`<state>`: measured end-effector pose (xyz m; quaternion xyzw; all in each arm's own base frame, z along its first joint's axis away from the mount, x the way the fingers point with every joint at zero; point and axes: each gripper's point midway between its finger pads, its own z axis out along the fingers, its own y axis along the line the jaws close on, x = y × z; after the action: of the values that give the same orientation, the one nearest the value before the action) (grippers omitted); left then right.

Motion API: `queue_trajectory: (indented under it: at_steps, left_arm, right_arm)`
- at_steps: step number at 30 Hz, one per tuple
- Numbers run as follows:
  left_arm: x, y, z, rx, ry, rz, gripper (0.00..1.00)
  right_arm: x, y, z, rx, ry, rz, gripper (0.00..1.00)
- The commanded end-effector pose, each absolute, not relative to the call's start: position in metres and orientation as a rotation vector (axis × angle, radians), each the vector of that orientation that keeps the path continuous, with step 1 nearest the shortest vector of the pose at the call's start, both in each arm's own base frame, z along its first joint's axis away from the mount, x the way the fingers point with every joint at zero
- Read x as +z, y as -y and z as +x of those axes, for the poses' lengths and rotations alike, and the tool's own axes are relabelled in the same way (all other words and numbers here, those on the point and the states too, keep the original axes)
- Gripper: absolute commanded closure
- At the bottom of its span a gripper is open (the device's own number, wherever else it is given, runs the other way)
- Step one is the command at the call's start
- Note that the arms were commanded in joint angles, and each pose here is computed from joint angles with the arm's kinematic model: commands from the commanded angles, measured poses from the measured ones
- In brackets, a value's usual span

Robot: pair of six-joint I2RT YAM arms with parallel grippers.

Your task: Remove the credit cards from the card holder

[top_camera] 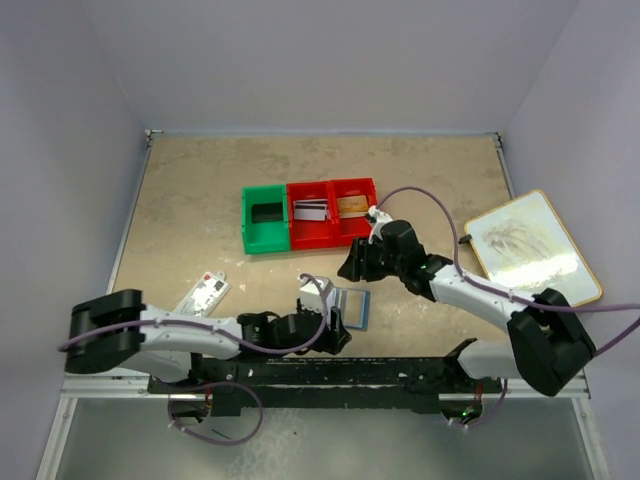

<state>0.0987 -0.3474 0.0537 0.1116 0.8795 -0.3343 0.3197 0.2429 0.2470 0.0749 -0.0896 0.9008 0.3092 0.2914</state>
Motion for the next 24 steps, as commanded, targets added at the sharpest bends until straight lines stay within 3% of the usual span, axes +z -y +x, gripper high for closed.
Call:
queue_trajectory:
  at_steps: [1, 5, 10, 14, 24]
  left_arm:
    - [0.093, 0.311, 0.119, -0.807, -2.184, 0.223, 0.35]
    - [0.095, 0.275, 0.151, -0.767, -2.196, 0.143, 0.35]
    - [0.104, 0.278, 0.173, -0.786, -2.154, 0.134, 0.38]
    - [0.103, 0.296, 0.186, -0.754, -2.173, 0.143, 0.5]
    - [0.084, 0.293, 0.202, -0.641, -2.197, 0.04, 0.64]
  right_arm:
    - [0.095, -0.255, 0.241, 0.947, -2.327, -0.126, 0.47]
    - [0.099, -0.264, 0.22, 1.173, -2.259, -0.004, 0.5]
    - [0.086, -0.261, 0.201, 1.272, -2.254, 0.068, 0.55]
    - [0.081, -0.261, 0.197, 1.268, -2.287, 0.057, 0.58]
    - [0.076, -0.285, 0.187, 1.371, -2.301, 0.002, 0.62]
